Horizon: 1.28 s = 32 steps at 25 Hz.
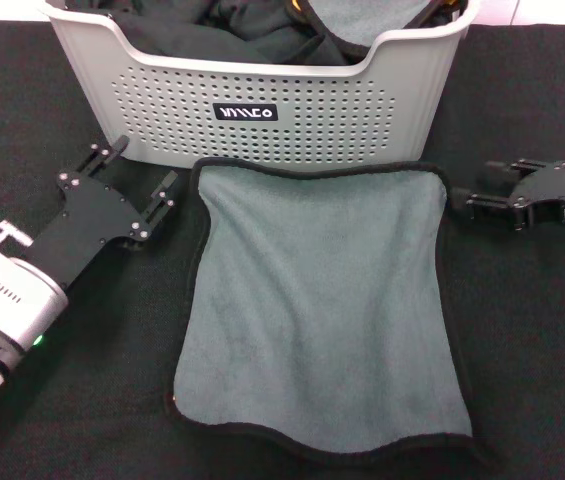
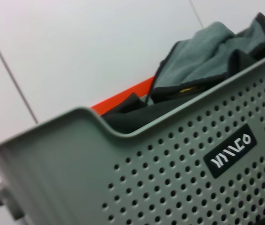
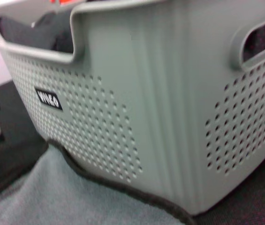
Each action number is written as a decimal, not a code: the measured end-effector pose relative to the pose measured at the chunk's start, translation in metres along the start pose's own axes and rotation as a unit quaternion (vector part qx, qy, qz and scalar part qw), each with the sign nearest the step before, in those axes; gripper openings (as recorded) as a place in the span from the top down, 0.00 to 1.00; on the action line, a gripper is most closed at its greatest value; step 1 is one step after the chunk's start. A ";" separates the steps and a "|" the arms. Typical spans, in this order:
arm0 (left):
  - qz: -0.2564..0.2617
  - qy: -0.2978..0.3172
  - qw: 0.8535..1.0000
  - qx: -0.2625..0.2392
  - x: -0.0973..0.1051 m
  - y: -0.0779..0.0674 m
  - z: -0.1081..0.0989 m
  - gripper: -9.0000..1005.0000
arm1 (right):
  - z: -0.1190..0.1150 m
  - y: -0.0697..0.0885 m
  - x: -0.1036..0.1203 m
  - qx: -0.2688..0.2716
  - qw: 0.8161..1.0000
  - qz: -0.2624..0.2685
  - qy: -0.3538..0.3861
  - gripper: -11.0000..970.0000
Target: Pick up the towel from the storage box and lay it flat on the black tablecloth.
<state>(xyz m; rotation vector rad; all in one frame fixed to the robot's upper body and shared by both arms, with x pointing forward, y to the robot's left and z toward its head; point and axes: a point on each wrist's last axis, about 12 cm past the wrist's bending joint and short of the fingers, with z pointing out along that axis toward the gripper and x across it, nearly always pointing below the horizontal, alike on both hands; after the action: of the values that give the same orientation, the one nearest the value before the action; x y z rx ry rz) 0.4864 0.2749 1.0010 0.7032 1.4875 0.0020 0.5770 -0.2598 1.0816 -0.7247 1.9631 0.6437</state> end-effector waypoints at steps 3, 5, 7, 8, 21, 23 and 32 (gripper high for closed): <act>-0.042 0.001 0.999 -0.005 0.002 0.002 -0.006 0.43 | -0.014 0.002 0.002 -0.006 1.000 0.012 -0.022 0.44; -0.086 -0.011 0.996 -0.004 0.001 0.003 -0.011 0.35 | -0.025 0.004 0.003 -0.019 0.999 0.017 -0.035 0.37; -0.128 -0.033 0.991 0.001 -0.003 0.003 -0.015 0.28 | -0.037 0.008 0.004 -0.044 0.998 0.016 -0.047 0.31; -0.152 -0.047 0.987 0.009 -0.005 0.003 -0.018 0.25 | -0.042 0.010 0.005 -0.058 0.997 0.015 -0.053 0.31; -0.288 -0.161 0.878 0.345 -0.061 0.000 -0.013 0.16 | -0.091 0.062 -0.001 -0.314 0.925 -0.140 -0.161 0.32; -0.288 -0.161 0.863 0.383 -0.068 -0.002 -0.009 0.16 | -0.099 0.068 -0.001 -0.344 0.909 -0.158 -0.174 0.32; -0.269 -0.187 0.825 0.459 -0.087 -0.006 -0.009 0.16 | -0.121 0.072 0.002 -0.378 0.880 -0.186 -0.218 0.32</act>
<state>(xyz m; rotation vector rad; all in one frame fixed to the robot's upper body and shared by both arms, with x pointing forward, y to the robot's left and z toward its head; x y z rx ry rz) 0.4655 0.2376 1.0774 0.9324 1.1981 -1.2957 0.4551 -0.2933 1.1436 -1.2576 1.0767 1.2269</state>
